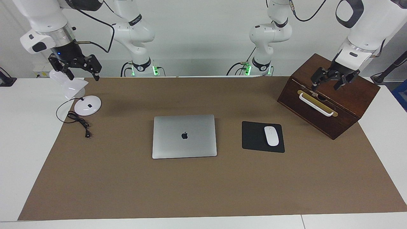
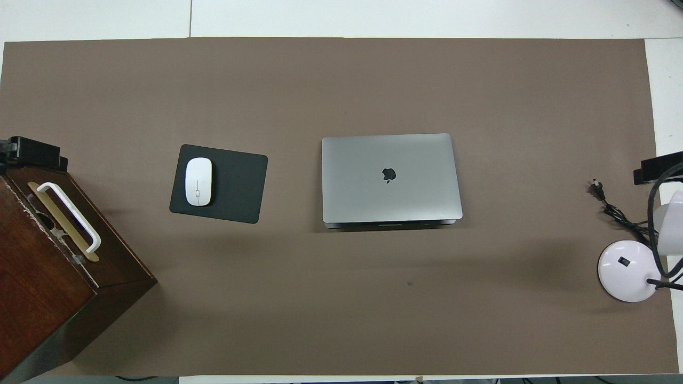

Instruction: Close laptop with both arms

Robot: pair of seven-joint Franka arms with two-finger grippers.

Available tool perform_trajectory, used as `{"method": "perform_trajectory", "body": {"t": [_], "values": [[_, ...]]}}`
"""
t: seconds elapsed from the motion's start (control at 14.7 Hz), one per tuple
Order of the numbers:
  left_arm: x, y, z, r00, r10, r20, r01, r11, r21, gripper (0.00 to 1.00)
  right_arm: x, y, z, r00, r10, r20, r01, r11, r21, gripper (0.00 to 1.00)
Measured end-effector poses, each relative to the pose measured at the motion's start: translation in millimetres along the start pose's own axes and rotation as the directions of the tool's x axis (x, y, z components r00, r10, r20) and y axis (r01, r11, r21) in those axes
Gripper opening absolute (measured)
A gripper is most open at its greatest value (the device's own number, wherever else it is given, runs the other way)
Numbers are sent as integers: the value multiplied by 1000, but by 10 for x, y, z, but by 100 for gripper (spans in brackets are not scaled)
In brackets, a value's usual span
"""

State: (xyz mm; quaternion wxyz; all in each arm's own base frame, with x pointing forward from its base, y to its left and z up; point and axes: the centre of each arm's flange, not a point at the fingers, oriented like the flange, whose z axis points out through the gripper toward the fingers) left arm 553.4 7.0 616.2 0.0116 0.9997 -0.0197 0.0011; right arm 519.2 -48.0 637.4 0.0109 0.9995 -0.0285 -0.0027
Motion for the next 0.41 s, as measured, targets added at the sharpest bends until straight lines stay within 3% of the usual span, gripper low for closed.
{"method": "perform_trajectory", "body": {"t": [0.41], "values": [[0, -4, -4, 1000, -1, -1, 1, 1000, 0, 100, -1, 3, 29, 1000, 1, 6, -1, 1000, 0, 100]]}}
